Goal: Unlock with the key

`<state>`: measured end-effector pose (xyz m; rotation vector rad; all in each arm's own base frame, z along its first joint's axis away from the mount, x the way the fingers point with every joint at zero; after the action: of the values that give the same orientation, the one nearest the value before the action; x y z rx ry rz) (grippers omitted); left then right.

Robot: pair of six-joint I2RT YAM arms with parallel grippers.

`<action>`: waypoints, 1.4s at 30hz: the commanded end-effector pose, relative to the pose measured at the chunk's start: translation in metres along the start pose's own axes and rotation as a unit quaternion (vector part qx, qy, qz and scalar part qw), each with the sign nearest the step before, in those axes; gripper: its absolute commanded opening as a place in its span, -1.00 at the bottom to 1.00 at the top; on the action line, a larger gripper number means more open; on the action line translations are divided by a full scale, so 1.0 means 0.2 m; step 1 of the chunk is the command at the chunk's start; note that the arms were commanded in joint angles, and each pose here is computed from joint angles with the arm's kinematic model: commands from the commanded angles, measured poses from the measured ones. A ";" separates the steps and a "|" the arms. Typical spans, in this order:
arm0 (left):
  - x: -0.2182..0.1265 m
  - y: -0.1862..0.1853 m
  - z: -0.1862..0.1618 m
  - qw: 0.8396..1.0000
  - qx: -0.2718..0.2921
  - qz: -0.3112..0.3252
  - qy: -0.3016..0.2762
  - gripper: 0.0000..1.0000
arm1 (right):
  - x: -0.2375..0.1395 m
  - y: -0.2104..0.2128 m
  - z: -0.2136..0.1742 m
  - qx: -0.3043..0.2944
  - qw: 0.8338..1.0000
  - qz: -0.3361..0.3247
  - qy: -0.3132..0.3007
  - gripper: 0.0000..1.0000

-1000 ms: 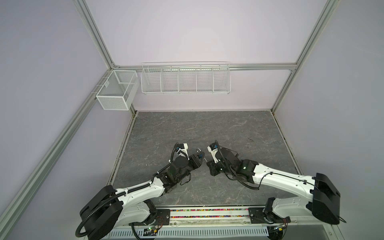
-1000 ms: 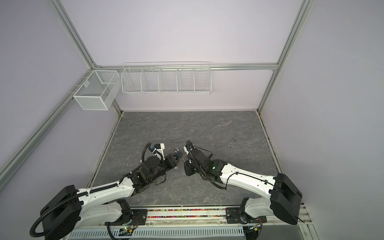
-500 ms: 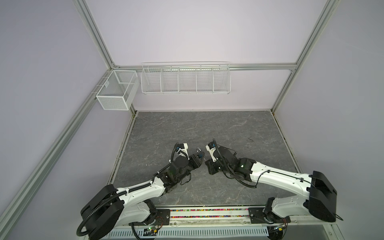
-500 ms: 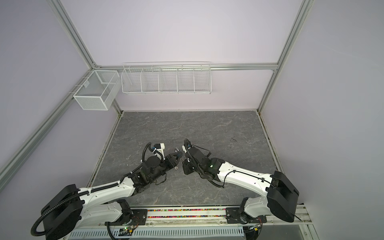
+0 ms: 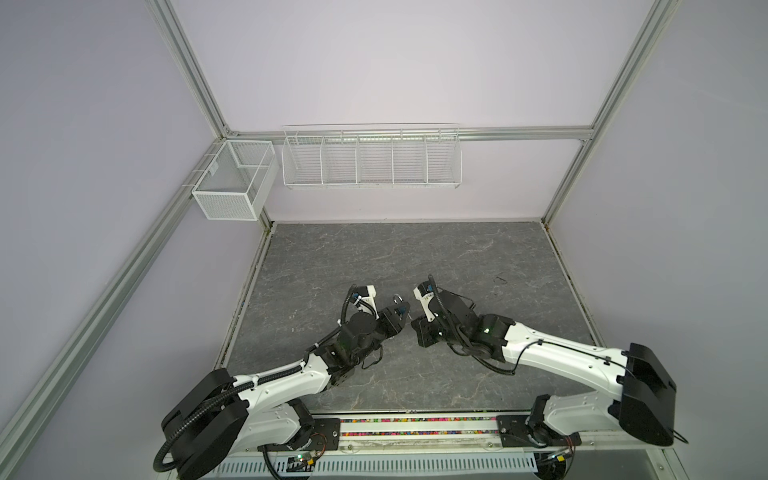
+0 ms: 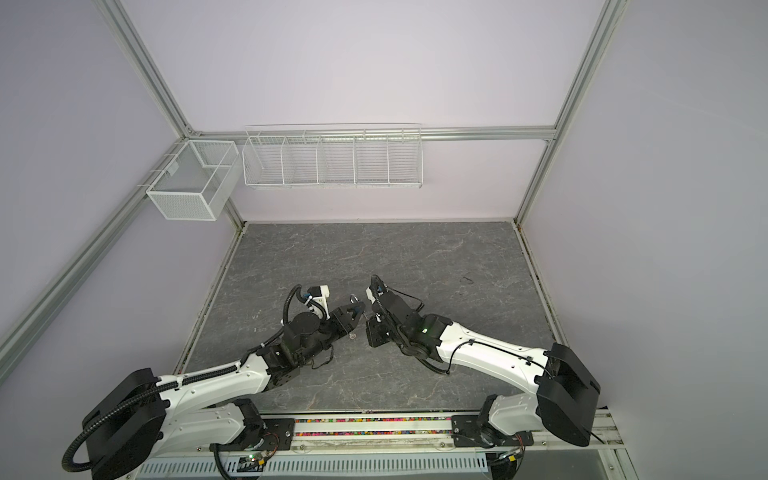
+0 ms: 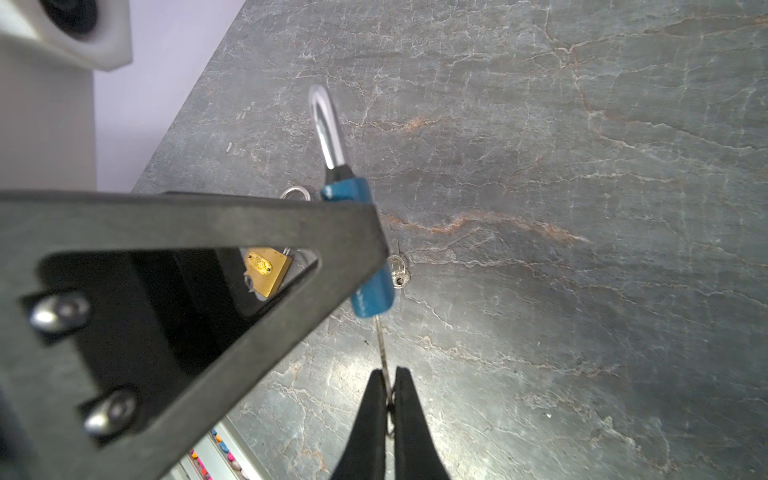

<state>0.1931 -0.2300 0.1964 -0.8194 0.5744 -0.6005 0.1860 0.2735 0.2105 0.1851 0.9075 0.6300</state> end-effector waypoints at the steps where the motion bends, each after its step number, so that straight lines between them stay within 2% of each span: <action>1: -0.01 -0.02 -0.01 1.000 0.002 -0.019 0.004 -1.00 | -0.05 -0.01 0.09 0.024 0.999 -0.013 -0.040 -0.86; 9: -0.01 -0.01 -0.01 1.000 -0.011 0.004 -0.017 -1.00 | -0.03 0.02 0.11 0.043 0.998 -0.004 -0.047 -0.86; 16: -0.02 -0.03 -0.03 0.998 0.014 0.031 -0.054 -1.00 | -0.01 0.07 0.12 0.066 0.996 0.017 -0.051 -0.86; 20: -0.03 0.01 -0.05 0.998 0.017 0.033 -0.053 -1.00 | -0.04 0.00 0.16 0.089 0.994 0.028 -0.060 -0.86; 25: -0.03 0.01 -0.08 0.999 0.015 0.024 -0.031 -1.00 | -0.11 -0.03 0.19 0.070 0.994 0.009 -0.081 -0.86; 29: -0.01 -0.02 -0.08 1.000 0.009 0.003 -0.020 -1.00 | -0.07 0.02 0.19 0.051 0.995 0.022 -0.078 -0.86; 35: 0.02 -0.08 -0.09 0.999 -0.037 -0.017 -0.001 -1.00 | 0.00 0.07 0.16 0.041 0.996 0.030 -0.072 -0.86; 42: 0.02 -0.05 -0.10 0.995 -0.095 -0.014 -0.003 -1.00 | -0.06 0.07 0.18 0.037 0.995 0.027 -0.088 -0.86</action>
<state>0.1886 -0.2340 0.1876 -0.9327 0.5496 -0.4750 0.1893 0.2761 0.2121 0.2395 0.9340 0.6013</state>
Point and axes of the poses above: each gripper's point midway between its finger pads, its own x axis out along the fingers, its own y axis along the line the jaws close on, z = x × y, the point moved 8 cm from there along -x, back along the fingers, and after that the axes turned 5 degrees about x, right-handed, at the moved point
